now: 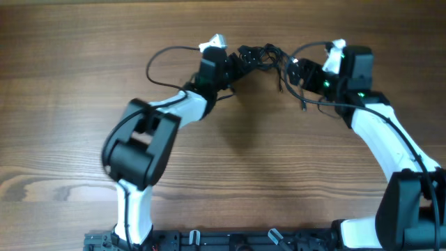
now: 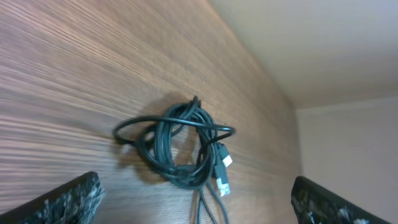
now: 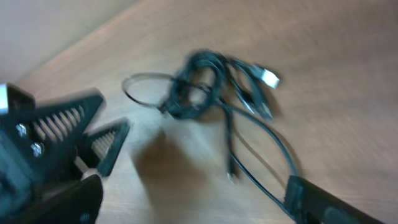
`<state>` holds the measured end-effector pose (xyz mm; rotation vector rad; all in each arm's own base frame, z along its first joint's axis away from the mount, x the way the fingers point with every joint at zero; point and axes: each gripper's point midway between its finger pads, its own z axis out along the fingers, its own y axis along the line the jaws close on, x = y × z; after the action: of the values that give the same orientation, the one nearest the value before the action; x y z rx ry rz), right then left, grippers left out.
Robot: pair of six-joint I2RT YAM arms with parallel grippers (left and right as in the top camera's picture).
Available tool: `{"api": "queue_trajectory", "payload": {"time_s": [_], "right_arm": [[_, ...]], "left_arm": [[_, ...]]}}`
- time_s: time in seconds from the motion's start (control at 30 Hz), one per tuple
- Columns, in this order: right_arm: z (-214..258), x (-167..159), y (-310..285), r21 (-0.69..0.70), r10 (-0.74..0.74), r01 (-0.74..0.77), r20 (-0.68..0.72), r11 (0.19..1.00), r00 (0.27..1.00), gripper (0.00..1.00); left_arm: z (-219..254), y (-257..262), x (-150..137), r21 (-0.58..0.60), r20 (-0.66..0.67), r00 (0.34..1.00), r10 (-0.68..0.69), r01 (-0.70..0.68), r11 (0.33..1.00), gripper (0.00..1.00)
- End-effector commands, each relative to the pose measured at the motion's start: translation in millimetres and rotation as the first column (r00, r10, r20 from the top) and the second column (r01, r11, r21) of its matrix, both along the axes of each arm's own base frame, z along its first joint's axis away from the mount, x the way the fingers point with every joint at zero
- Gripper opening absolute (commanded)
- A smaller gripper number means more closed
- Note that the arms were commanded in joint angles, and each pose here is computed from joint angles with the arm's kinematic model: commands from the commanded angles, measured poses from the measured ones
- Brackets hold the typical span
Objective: Untangle cables
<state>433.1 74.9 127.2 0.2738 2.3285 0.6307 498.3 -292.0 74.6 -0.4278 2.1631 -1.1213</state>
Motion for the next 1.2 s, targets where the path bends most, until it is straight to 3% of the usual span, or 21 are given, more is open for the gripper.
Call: {"api": "queue_trajectory", "payload": {"time_s": [0.0, 0.17, 0.27, 0.37, 0.43, 0.47, 0.5, 0.57, 0.6, 0.67, 0.77, 0.8, 0.87, 0.93, 1.0, 1.07, 1.1, 1.17], "right_arm": [[-6, 36, 11, -0.030, -0.036, 0.036, 0.005, 0.999, 0.999, 0.89], [-58, 75, 46, -0.056, -0.035, 0.030, -0.108, 0.998, 0.994, 0.82], [-101, 82, 50, -0.052, -0.152, 0.144, -0.188, 0.988, 0.970, 0.78], [-125, 92, 60, -0.036, -0.158, 0.154, -0.166, 0.987, 0.973, 0.77], [-141, 96, 52, -0.020, -0.263, 0.264, -0.191, 0.964, 0.946, 0.64], [-151, 97, 46, -0.014, -0.326, 0.331, -0.206, 0.944, 0.923, 0.52], [-156, 97, 46, -0.012, -0.329, 0.334, -0.209, 0.943, 0.921, 0.43], [-167, 94, 47, -0.038, -0.310, 0.309, -0.216, 0.950, 0.926, 0.13], [-171, 93, 47, -0.056, -0.293, 0.288, -0.214, 0.956, 0.932, 0.05], [-162, 92, 58, -0.058, -0.148, 0.139, -0.184, 0.989, 0.972, 0.04], [-97, 91, 69, 0.109, 0.091, -0.079, -0.111, 0.991, 0.990, 0.05], [-73, 87, 72, 0.151, 0.192, -0.181, -0.055, 0.972, 0.980, 0.04], [-7, 60, 69, 0.175, 0.435, -0.449, 0.115, 0.876, 0.893, 0.05], [26, 38, 58, 0.145, 0.510, -0.533, 0.171, 0.833, 0.843, 0.05], [50, 15, 56, 0.126, 0.568, -0.597, 0.208, 0.792, 0.797, 0.04], [75, -11, 60, 0.093, 0.603, -0.630, 0.212, 0.771, 0.769, 0.05], [85, -21, 66, 0.065, 0.631, -0.657, 0.223, 0.751, 0.743, 0.05], [90, -32, 75, 0.017, 0.665, -0.685, 0.224, 0.728, 0.712, 0.05]], "left_arm": [[79, 36, -1, 0.191, 0.184, 0.981, -0.066, 0.030, 0.981, 1.00], [123, 97, -7, 0.456, 0.276, 0.961, 0.011, -0.141, 0.879, 1.00], [117, 133, -12, 0.557, 0.249, 0.960, 0.131, -0.252, 0.791, 1.00], [104, 145, -18, 0.610, 0.208, 0.964, 0.164, -0.259, 0.749, 1.00], [98, 149, -22, 0.631, 0.184, 0.968, 0.172, -0.251, 0.734, 1.00], [96, 150, -24, 0.639, 0.173, 0.970, 0.170, -0.242, 0.730, 1.00], [95, 150, -25, 0.641, 0.168, 0.971, 0.170, -0.239, 0.729, 1.00], [96, 151, -26, 0.642, 0.167, 0.971, 0.170, -0.238, 0.729, 1.00], [96, 151, -26, 0.642, 0.168, 0.971, 0.170, -0.238, 0.729, 1.00], [98, 151, -26, 0.640, 0.171, 0.970, 0.171, -0.241, 0.730, 1.00], [114, 161, -29, 0.628, 0.189, 0.964, 0.188, -0.266, 0.731, 1.00], [122, 168, -31, 0.622, 0.198, 0.959, 0.201, -0.282, 0.731, 1.00], [149, 187, -36, 0.582, 0.224, 0.949, 0.220, -0.312, 0.751, 1.00], [174, 191, -46, 0.493, 0.221, 0.964, 0.145, -0.239, 0.836, 1.00], [191, 176, -59, 0.466, 0.260, 0.962, -0.084, -0.049, 0.884, 1.00], [203, 153, -81, 0.382, 0.292, 0.907, -0.303, 0.181, 0.907, 1.00], [211, 132, -100, 0.325, 0.325, 0.842, -0.432, 0.329, 0.887, 1.00], [219, 107, -123, 0.266, 0.354, 0.766, -0.536, 0.467, 0.843, 1.00]]}}
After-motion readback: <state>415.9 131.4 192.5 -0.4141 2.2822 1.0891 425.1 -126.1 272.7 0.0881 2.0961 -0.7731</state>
